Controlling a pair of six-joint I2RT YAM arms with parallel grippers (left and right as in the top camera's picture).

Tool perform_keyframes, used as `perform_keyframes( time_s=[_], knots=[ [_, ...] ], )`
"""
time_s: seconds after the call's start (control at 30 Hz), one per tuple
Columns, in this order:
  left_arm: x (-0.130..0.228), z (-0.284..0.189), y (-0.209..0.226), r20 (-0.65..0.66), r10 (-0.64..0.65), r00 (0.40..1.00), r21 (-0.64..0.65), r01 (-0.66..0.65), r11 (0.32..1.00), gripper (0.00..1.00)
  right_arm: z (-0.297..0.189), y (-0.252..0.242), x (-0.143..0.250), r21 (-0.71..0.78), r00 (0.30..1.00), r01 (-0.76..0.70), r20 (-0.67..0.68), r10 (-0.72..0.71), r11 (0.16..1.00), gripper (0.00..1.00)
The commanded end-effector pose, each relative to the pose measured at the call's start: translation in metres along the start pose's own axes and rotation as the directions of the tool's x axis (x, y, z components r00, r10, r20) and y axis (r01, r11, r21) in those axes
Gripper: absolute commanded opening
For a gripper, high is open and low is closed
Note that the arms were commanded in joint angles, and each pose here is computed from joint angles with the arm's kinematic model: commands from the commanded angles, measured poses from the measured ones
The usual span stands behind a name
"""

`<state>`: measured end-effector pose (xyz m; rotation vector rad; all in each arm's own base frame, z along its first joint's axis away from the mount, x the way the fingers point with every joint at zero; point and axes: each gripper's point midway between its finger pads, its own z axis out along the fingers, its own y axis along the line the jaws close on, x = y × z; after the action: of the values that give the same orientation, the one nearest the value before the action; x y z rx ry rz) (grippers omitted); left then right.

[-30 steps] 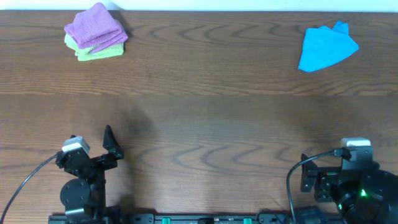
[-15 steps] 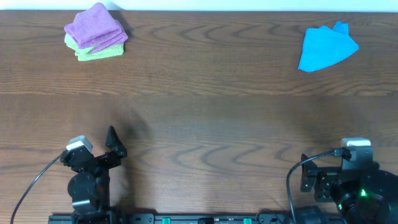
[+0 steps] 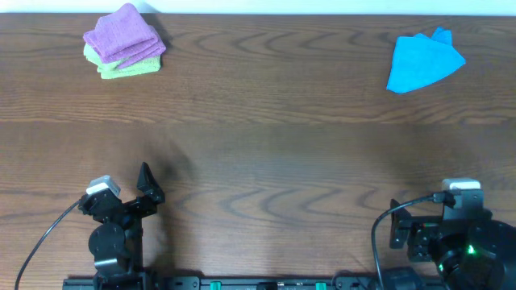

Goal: Fold the cloth

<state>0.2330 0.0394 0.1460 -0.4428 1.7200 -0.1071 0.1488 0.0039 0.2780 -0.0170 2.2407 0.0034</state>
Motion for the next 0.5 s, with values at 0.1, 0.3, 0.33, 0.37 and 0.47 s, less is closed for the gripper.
perform_keyframes(
  time_s=[0.1, 0.3, 0.33, 0.37, 0.47],
  knots=[
    [0.0116, 0.0035, 0.0106, -0.017, 0.063, 0.998, -0.042, -0.064, 0.997, 0.95, 0.0002, -0.0021, 0.0003, 0.011, 1.0, 0.002, -0.001, -0.002, 1.0, 0.99],
    [0.0102, 0.0033, 0.0134, -0.019, 0.207, 0.978, -0.057, -0.208, 0.977, 0.95, 0.0002, -0.0021, 0.0003, 0.011, 1.0, 0.002, -0.001, -0.002, 1.0, 0.99],
    [0.0103, 0.0033, 0.0134, -0.019, 0.207, 0.978, -0.057, -0.208, 0.977, 0.95, 0.0003, -0.0021, 0.0003, 0.012, 1.0, 0.002, -0.001, -0.002, 1.0, 0.99],
    [0.0103, 0.0033, 0.0134, -0.019, 0.207, 0.978, -0.057, -0.208, 0.977, 0.95, 0.0002, -0.0021, 0.0004, 0.012, 1.0, 0.002, -0.001, -0.002, 1.0, 0.99],
    [0.0103, 0.0033, 0.0134, -0.019, 0.207, 0.978, -0.057, -0.207, 0.977, 0.95, 0.0002, -0.0021, 0.0003, 0.011, 1.0, 0.002, -0.001, -0.002, 1.0, 0.99]
  ],
)
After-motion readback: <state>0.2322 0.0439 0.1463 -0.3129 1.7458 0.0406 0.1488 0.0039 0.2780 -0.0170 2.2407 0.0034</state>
